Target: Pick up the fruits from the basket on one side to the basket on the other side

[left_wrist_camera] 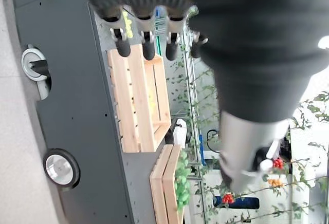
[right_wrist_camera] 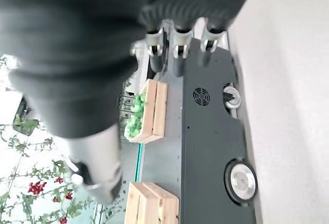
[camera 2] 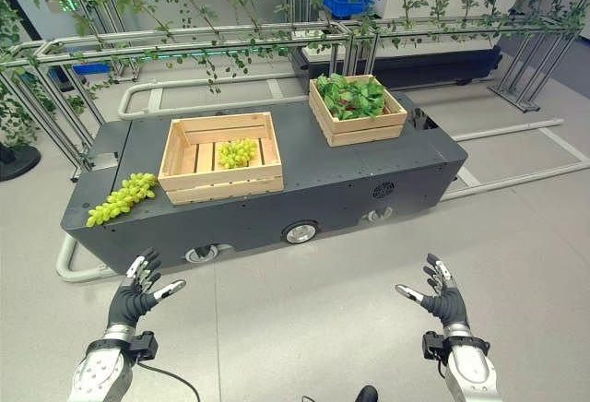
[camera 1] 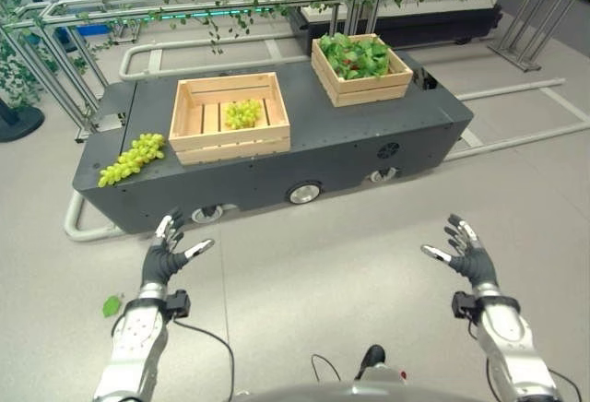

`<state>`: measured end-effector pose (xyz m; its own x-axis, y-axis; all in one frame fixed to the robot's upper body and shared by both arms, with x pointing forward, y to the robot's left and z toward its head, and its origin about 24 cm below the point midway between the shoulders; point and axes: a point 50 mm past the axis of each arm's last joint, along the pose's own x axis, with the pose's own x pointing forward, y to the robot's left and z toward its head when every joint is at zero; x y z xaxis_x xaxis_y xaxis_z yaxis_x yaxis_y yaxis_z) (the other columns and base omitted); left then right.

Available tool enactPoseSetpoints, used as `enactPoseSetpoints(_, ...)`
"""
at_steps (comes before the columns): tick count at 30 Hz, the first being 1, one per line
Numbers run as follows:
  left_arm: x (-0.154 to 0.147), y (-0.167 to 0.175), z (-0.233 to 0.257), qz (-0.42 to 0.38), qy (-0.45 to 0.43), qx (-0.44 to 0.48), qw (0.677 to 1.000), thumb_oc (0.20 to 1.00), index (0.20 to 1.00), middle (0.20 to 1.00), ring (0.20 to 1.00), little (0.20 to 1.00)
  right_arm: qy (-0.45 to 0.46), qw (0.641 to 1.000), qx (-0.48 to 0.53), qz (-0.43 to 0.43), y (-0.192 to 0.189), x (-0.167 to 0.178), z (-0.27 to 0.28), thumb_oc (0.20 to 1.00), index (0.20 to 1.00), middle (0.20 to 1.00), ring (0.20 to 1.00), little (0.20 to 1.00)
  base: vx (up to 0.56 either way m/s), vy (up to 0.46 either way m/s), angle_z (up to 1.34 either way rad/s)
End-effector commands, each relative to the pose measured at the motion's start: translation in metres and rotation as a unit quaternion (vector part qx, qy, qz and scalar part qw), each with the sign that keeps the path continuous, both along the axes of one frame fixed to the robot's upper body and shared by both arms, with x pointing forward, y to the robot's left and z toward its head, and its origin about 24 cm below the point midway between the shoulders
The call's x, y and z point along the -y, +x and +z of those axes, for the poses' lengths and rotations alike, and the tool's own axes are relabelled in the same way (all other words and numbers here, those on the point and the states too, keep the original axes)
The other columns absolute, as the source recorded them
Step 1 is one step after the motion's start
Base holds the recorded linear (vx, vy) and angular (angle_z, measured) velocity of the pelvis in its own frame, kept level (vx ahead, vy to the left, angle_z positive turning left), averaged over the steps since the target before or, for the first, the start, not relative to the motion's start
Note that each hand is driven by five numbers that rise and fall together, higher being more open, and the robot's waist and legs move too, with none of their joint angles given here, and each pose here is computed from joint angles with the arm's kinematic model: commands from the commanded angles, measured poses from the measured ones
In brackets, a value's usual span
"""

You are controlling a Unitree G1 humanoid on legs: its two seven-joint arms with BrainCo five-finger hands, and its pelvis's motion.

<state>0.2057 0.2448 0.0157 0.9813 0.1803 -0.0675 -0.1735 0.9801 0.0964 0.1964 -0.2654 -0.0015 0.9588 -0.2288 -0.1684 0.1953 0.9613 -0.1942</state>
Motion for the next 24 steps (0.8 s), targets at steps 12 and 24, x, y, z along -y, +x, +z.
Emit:
enactPoseSetpoints(12, -0.004, 0.006, 0.017, 0.019, -0.005, 0.058, 0.998, 1.000, 1.000, 1.000, 1.000, 1.000, -0.022, 0.995, 0.100, 0.020, 0.033, 0.006, 0.041, 1.000, 1.000, 1.000, 1.000, 1.000, 0.02, 0.020, -0.11)
enactPoseSetpoints(24, -0.035, 0.010, 0.038, 0.032, 0.102, 0.064, 0.992, 1.000, 1.000, 1.000, 1.000, 1.000, 0.048, 0.992, 0.115, 0.028, 0.051, -0.025, 0.035, 1.000, 1.000, 1.000, 1.000, 1.000, 0.01, 0.151, -0.29)
